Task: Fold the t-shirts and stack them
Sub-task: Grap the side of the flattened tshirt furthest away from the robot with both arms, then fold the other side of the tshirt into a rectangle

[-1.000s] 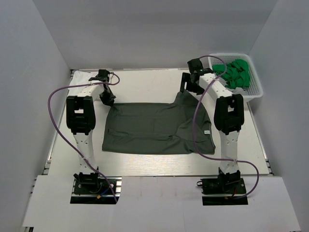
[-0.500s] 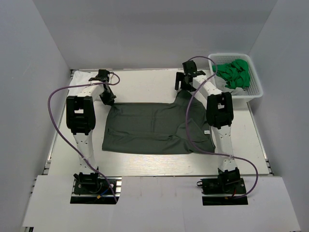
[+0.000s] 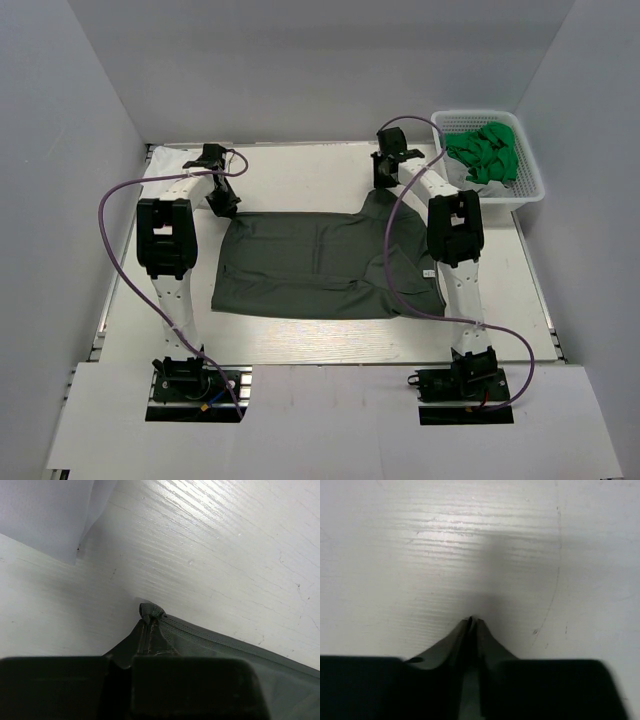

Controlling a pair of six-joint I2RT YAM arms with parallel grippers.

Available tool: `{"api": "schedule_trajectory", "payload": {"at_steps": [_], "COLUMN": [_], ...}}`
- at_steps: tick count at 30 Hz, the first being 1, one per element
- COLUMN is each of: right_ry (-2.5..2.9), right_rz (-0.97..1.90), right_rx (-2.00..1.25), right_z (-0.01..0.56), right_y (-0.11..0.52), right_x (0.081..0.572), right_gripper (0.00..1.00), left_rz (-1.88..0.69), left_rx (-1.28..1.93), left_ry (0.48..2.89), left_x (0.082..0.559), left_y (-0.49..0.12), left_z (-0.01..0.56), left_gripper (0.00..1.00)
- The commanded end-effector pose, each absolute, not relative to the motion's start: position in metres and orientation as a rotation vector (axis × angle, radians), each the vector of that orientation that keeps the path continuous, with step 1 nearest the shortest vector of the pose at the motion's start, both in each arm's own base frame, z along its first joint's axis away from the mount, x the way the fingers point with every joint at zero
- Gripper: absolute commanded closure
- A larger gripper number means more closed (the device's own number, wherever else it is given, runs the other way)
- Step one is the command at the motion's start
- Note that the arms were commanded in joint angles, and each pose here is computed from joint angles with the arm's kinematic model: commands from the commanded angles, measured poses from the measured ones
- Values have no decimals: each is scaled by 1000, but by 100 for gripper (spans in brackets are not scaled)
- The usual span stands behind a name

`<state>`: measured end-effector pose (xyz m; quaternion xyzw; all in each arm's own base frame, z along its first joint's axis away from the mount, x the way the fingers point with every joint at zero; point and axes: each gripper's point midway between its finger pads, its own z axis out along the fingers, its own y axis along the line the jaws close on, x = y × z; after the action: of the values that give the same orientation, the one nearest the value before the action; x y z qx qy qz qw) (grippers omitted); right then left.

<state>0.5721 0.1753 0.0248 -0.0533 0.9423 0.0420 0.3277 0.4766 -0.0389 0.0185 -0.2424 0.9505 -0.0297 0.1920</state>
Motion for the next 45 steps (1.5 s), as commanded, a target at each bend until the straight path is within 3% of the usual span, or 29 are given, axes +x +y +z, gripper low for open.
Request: {"api": "schedule_trajectory", "payload": {"at_steps": [1,3,10,12,20,33,45], "right_ry": [2513,2484,2301,2223,2088,2132,2136], "right_rz": [151,128,136,182,286,261,308], "right_rx": [-205,-217,-234,-276,-323,-246,-157], "right_z": [28,34,95,134,182,170,165], "right_y": [188,187,180,196,194,156,133], "right_x": [549,556,587,577,522,429,354], "right_gripper": [86,100,100,100,100,100,100], "left_rz": [-91,-95,-91,-76,-86,-222,-132], "left_rx": [-681,-679,-650,-638,-622,-546,-599], "left_ry": [2742,2732,2630,2613,2592,2582,2599], "left_x": [459,462,487,488,466,413,368], "left_y": [-43,-43,-38,-36,-38,-55,-41], "left_z": [-1,2,44,55,77,106,98], "left_gripper": [100,100,100,100,100,100,100]}}
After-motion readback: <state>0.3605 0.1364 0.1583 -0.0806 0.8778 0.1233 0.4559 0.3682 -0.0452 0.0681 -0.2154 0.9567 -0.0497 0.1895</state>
